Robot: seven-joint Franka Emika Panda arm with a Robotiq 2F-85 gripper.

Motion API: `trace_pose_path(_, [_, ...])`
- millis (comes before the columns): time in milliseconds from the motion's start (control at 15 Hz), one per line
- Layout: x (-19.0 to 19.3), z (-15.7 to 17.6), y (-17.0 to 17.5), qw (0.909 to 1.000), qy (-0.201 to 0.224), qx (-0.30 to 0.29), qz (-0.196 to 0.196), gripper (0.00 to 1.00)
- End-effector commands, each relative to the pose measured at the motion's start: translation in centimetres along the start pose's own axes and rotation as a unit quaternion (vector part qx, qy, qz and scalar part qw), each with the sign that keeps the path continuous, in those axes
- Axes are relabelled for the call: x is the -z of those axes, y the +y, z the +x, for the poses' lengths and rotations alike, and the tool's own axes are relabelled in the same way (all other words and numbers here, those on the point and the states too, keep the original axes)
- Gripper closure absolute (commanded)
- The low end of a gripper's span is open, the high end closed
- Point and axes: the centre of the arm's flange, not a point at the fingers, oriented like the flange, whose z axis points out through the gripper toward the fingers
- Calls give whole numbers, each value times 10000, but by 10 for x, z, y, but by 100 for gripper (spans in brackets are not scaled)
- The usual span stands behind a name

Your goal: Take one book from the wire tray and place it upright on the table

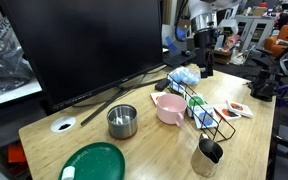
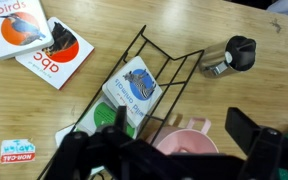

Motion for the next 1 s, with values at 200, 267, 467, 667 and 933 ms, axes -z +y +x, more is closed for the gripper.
trace_pose_path(200, [9, 19, 16, 9995, 96, 250, 164, 0])
trace_pose_path(267, [12, 24, 22, 9994, 88, 270, 198, 0])
trace_pose_path(467, [12, 40, 43, 9984, -81, 329, 449, 0])
trace_pose_path(667, [6, 58, 64, 9964, -344, 211, 743, 0])
trace_pose_path(933, [-2, 81, 79, 9915, -686, 128, 1096, 0])
